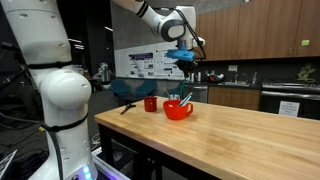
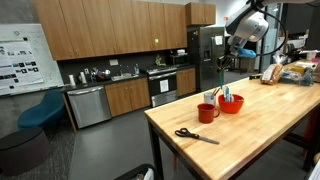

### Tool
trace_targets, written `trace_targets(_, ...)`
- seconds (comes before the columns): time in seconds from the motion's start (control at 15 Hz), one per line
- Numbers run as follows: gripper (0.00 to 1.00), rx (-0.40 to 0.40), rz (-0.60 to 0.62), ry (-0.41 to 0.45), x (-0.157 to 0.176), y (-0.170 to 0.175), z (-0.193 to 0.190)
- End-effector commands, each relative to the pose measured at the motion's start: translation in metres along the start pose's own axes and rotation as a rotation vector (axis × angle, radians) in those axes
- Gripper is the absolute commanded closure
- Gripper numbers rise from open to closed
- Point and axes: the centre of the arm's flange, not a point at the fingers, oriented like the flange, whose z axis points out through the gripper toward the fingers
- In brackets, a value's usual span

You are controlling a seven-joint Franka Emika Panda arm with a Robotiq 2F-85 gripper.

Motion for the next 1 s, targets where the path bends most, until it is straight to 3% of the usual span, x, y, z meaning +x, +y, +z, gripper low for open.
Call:
trace_targets(0.0,0.98,0.011,0.016,-0.025,-0.023,-0.012,0.001)
trace_targets(0.93,0.98,-0.018,0.047,-0.054,-0.042,0.017,0.058)
